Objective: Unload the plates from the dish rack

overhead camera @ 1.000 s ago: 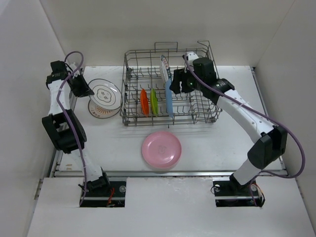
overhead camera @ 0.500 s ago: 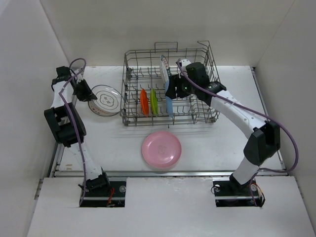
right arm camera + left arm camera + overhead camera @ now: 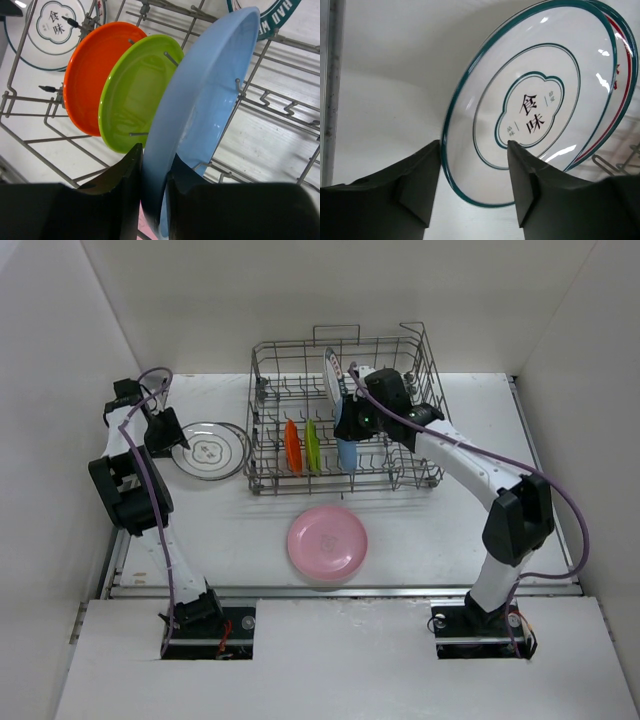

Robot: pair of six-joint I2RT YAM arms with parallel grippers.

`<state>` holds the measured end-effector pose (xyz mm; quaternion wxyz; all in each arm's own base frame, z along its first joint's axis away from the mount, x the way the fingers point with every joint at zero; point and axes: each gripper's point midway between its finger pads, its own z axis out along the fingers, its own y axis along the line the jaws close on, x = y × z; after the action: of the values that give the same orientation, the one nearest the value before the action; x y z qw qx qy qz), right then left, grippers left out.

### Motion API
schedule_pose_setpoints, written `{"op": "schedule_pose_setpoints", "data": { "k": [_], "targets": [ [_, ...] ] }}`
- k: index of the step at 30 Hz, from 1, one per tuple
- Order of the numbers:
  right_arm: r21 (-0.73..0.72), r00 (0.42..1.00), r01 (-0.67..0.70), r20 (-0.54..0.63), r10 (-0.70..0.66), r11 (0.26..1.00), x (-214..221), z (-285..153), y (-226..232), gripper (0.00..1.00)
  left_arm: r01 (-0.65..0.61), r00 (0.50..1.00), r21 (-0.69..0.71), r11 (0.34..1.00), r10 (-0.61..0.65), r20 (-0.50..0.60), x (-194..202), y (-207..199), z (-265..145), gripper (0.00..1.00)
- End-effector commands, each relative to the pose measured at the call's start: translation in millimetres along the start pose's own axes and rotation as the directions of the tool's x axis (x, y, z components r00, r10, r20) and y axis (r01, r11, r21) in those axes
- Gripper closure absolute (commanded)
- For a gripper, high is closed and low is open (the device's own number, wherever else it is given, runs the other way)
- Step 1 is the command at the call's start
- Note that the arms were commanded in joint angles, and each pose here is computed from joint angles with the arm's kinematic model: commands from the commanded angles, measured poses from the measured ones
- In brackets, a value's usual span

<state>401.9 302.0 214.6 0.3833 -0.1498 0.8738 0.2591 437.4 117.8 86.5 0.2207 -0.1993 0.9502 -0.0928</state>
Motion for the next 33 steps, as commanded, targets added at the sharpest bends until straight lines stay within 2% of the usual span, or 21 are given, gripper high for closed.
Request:
{"op": "schedule_pose_setpoints", "data": {
  "k": [1, 2, 4, 6, 10, 18, 23, 33],
  "targets": [
    [-0.016, 0.995, 0.070, 0.070, -0.069, 0.997, -25.1, -6.9, 13.8, 0.84, -0.032, 0.999, -0.040, 0.999, 0.031, -0.032, 8.2, 9.0, -1.4, 0.48],
    [-0.016, 0.995, 0.070, 0.068, -0.068, 0.997, -26.2, -8.5, 14.4, 0.92, -0.039, 0.998, -0.031, 0.999, 0.037, -0.043, 10.9, 7.9, -1.8, 0.42],
    [-0.009, 0.994, 0.080, 0.081, -0.079, 0.997, -31.1, -10.0, 14.2, 0.99, -0.066, 0.995, -0.016, 0.998, 0.065, -0.069, 14.3, 7.2, -1.8, 0.35],
    [0.011, 0.994, 0.082, 0.074, -0.082, 0.997, -30.1, -11.5, 14.6, 1.00, -0.088, 0.989, -0.040, 0.995, 0.083, -0.121, 22.8, 9.7, 2.5, 0.31],
    [0.030, 0.988, 0.098, 0.117, -0.101, 0.995, -46.6, -24.9, 20.8, 1.00, -0.158, 0.979, -0.084, 0.984, 0.145, -0.141, 21.2, 4.2, 1.6, 0.26],
    [0.131, 0.956, 0.104, 0.261, -0.135, 0.986, -84.7, -70.7, 29.9, 1.00, -0.171, 0.980, -0.040, 0.985, 0.165, -0.113, 15.4, -5.6, -5.7, 0.23],
    [0.183, 0.910, 0.080, 0.387, -0.147, 0.980, -116.0, -109.9, 32.3, 1.00, -0.182, 0.982, -0.042, 0.982, 0.180, -0.054, 4.9, -12.3, -28.0, 0.22],
    [0.265, 0.873, 0.061, 0.454, -0.180, 0.962, -128.3, -142.7, 26.9, 1.00, -0.202, 0.977, -0.048, 0.978, 0.205, 0.057, -14.4, -25.5, -73.0, 0.20]
  ]
}}
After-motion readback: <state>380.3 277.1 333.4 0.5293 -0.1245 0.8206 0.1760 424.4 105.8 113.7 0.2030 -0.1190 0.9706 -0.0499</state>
